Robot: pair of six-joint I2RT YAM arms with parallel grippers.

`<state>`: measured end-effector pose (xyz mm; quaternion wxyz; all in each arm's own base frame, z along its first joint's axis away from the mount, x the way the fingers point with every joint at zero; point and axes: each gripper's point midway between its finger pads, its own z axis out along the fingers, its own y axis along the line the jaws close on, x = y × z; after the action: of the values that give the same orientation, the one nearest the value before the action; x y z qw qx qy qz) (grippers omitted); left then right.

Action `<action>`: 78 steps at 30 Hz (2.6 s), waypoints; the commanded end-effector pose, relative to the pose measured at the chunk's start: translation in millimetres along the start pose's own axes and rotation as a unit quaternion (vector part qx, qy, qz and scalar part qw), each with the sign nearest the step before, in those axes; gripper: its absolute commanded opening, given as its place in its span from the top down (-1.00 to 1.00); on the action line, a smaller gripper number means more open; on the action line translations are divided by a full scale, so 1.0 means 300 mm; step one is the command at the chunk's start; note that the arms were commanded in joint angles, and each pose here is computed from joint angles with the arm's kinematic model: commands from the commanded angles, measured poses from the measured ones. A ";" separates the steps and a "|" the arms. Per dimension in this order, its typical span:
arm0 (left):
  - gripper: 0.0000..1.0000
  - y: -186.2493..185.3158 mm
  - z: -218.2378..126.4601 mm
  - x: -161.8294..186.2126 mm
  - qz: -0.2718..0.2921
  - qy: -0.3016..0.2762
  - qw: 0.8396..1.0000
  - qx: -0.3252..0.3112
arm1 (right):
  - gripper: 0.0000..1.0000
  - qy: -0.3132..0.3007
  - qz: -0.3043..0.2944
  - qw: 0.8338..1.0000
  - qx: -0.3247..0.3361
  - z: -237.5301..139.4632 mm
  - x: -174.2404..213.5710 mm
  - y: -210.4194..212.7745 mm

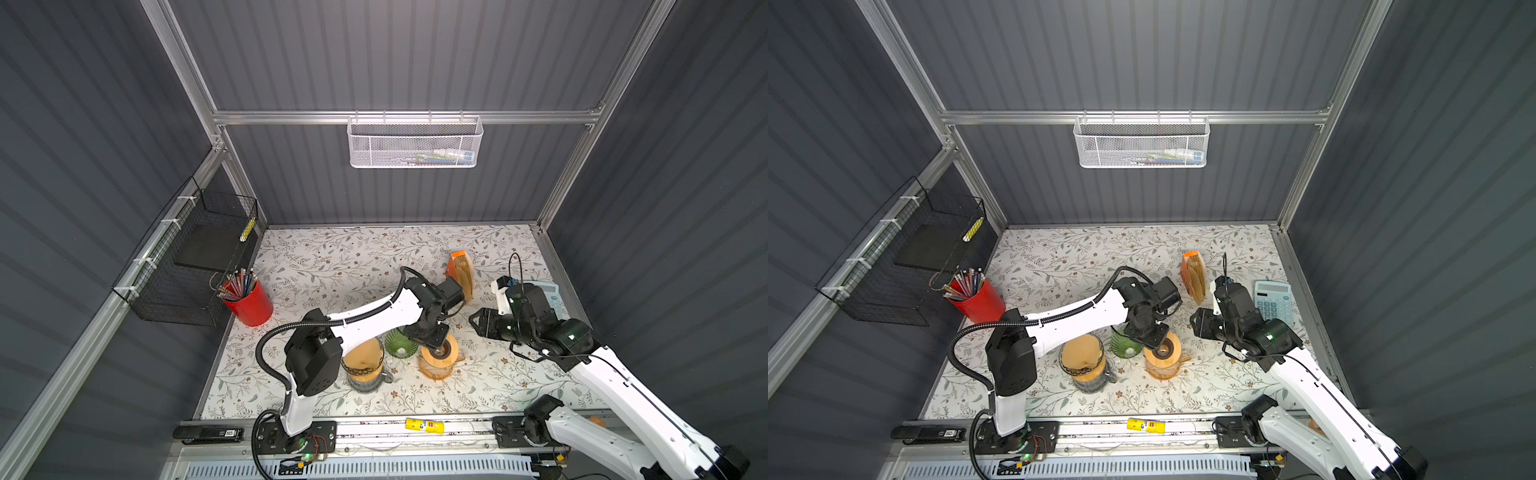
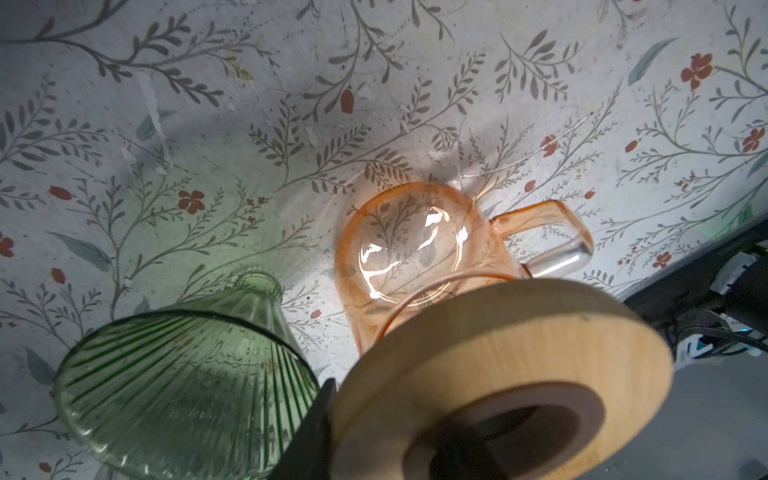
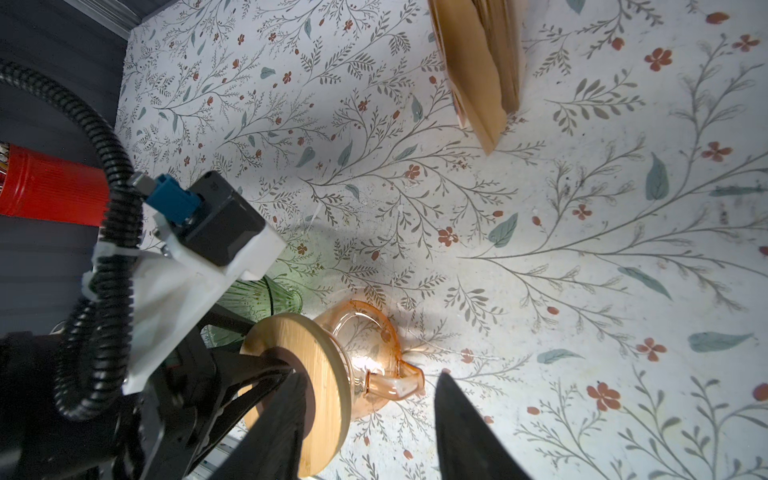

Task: Place the coffee filter in the dripper
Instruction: 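Lower the wooden ring onto the pink pitcher's mouth with the left gripper, then release the ring and raise the left gripper while the right gripper approaches the pitcher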

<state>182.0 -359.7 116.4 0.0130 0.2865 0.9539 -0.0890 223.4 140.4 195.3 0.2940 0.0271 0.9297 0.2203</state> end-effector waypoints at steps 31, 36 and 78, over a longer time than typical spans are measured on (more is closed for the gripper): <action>0.27 -0.002 0.028 0.005 0.012 0.018 1.000 -0.022 | -0.03 0.004 0.008 1.000 0.000 0.007 0.016 -0.011; 0.22 0.000 0.024 0.003 0.013 0.017 0.999 -0.024 | -0.03 0.004 0.009 1.000 0.000 0.007 0.017 -0.011; 0.21 0.031 -0.113 -0.020 0.003 -0.049 0.998 -0.043 | -0.03 -0.002 0.023 1.000 -0.012 -0.007 0.011 0.004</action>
<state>193.3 -351.6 133.4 0.0564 0.2882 0.9542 -0.0578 220.2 141.6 194.4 0.2876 0.0428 0.9279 0.2333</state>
